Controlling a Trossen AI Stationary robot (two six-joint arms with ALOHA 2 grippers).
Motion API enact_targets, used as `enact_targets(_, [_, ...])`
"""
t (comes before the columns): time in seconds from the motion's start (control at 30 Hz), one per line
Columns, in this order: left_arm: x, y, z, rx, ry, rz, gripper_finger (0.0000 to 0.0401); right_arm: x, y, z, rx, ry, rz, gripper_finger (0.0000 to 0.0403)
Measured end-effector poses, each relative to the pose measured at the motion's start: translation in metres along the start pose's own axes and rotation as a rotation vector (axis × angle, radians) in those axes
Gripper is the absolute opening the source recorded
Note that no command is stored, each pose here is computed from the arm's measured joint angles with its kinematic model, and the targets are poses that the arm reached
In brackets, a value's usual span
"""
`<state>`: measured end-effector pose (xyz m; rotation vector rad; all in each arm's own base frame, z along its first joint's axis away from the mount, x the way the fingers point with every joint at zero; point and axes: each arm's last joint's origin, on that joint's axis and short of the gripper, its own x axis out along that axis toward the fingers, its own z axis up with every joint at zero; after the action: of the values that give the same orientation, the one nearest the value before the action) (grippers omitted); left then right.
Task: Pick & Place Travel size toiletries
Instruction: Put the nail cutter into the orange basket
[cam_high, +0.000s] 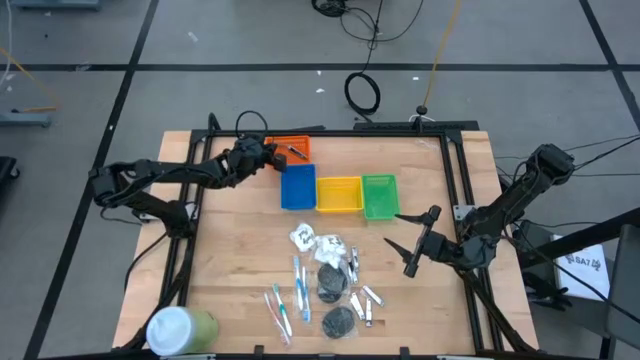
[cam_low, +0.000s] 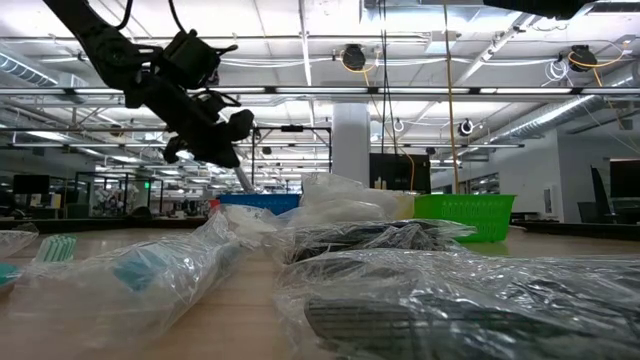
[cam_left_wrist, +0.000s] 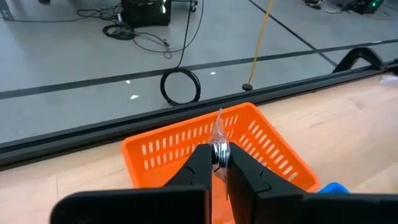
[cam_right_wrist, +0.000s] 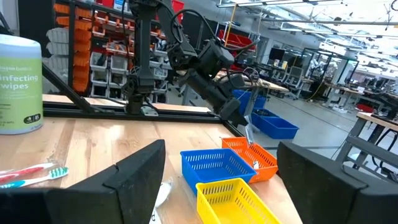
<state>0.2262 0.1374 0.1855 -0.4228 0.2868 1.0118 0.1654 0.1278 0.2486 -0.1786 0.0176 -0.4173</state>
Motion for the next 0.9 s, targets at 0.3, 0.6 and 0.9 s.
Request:
enact_targets(0.3, [-0.0001, -0.0021, -0.0002, -0.01, 0.024, -0.064, 0.003, 0.0001, 0.0, 0.0, 0.0, 0.0, 0.0, 0.0293])
enact_targets(0.6, [0.0, -0.0021, -0.0002, -0.053, 0.025, -0.063, 0.0095, 0.0001, 0.0, 0.0, 0.008, 0.0, 0.0, 0.0293])
enact_targets(0.9, [-0.0001, -0.0035, 0.0022, -0.015, 0.001, -0.081, 0.0136, 0.0001, 0.0001, -0.0001, 0.007, 0.0, 0.001, 0.0293])
